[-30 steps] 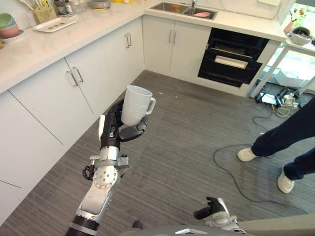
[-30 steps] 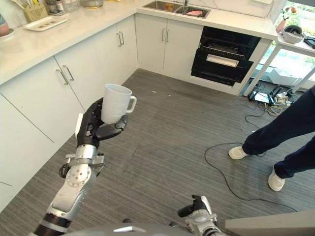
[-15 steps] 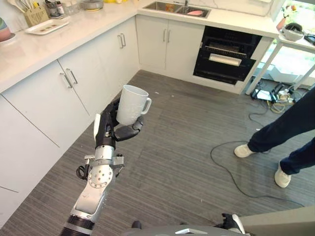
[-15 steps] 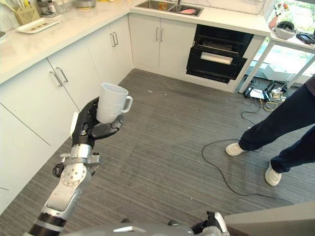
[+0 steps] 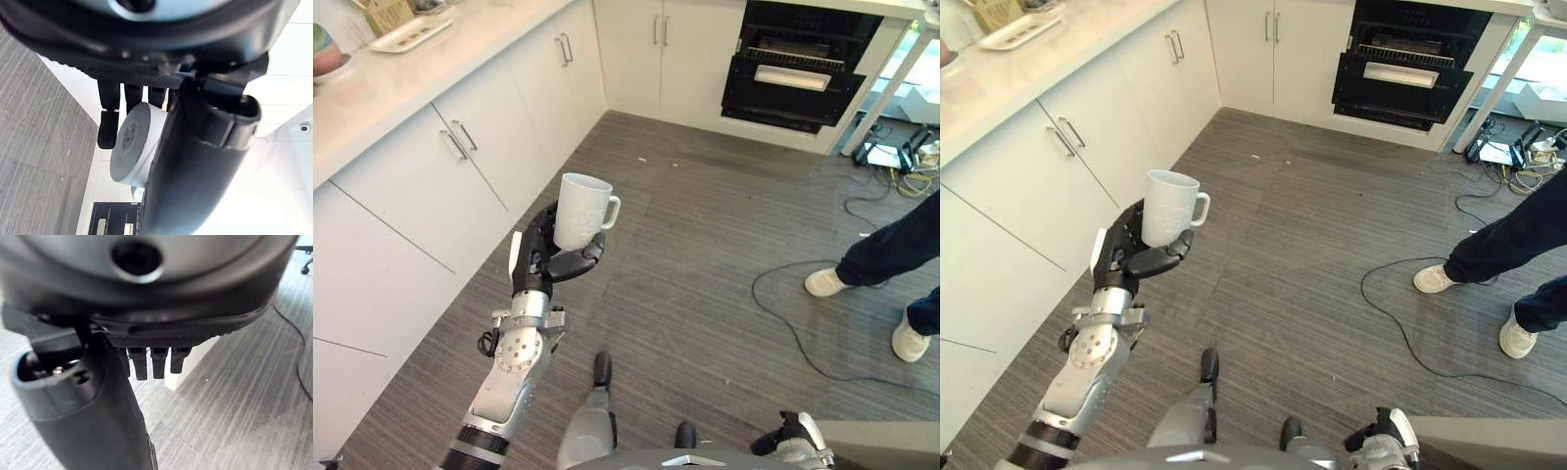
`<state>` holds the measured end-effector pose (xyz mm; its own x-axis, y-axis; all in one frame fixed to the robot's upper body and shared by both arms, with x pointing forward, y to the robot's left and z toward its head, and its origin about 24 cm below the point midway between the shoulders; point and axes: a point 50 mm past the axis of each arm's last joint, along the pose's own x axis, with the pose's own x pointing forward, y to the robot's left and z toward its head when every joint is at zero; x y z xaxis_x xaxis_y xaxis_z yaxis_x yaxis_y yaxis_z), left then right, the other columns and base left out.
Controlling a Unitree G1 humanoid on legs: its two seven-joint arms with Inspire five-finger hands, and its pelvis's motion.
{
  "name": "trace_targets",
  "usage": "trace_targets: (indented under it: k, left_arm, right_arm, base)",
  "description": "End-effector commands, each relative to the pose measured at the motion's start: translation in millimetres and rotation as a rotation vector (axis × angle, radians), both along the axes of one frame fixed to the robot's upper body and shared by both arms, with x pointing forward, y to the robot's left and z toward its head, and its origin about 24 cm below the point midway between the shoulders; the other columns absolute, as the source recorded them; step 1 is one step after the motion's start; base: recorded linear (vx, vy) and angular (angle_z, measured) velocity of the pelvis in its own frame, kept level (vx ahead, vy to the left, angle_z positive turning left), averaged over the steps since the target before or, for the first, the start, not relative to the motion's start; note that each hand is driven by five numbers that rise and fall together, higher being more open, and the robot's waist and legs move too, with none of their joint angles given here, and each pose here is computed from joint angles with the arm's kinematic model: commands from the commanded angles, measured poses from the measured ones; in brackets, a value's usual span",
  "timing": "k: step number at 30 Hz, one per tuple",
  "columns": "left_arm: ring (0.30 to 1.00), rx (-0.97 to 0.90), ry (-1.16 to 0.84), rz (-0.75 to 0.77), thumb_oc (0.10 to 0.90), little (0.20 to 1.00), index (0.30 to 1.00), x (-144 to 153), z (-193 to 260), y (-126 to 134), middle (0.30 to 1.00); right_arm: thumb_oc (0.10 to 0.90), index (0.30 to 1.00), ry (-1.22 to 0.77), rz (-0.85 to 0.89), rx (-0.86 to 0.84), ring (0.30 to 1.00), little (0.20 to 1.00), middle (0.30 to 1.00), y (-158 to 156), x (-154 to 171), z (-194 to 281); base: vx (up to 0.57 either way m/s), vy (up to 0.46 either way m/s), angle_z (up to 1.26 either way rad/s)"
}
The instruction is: Place the dishes in the dishwasher.
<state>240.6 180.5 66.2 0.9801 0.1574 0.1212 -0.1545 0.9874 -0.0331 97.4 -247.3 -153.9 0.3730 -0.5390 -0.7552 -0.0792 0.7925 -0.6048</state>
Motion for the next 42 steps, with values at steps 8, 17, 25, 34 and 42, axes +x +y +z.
trace_targets:
  k: [8, 17, 25, 34, 42]
  left_arm:
    - [0.3, 0.077, -0.383, -0.144, 0.4, 0.3, 0.3, 9, 80, -10, 0.3]
    - [0.3, 0.001, -0.397, -0.182, 0.4, 0.3, 0.3, 12, 83, -18, 0.3]
    - [0.3, -0.01, -0.356, -0.211, 0.4, 0.3, 0.3, 8, 74, -18, 0.3]
    - [0.3, -0.024, -0.35, -0.183, 0.4, 0.3, 0.3, 5, 72, -13, 0.3]
    - [0.3, 0.0, -0.32, -0.191, 0.4, 0.3, 0.3, 6, 66, -17, 0.3]
  right_arm:
    - [0.8, 0.9, -0.075, -0.101, 0.108, 0.9, 0.9, 0.9, 19, 8, -3]
    - [0.8, 0.9, -0.071, -0.131, 0.136, 0.9, 0.9, 0.9, 23, 2, -5]
    - [0.8, 0.9, -0.018, -0.17, 0.136, 0.9, 0.9, 0.9, 20, -19, -9]
    - [0.8, 0.9, -0.109, -0.113, 0.086, 0.9, 0.9, 0.9, 8, 10, 2]
    - [0.8, 0.9, -0.128, -0.072, 0.09, 0.9, 0.9, 0.9, 14, 18, 3]
  base:
    - [0.32, 0.292, -0.38]
    - [0.47, 0.031, 0.42]
    - [0.29, -0.15, 0.67]
    - [0.3, -0.012, -0.34]
    - [0.19, 0.099, -0.57]
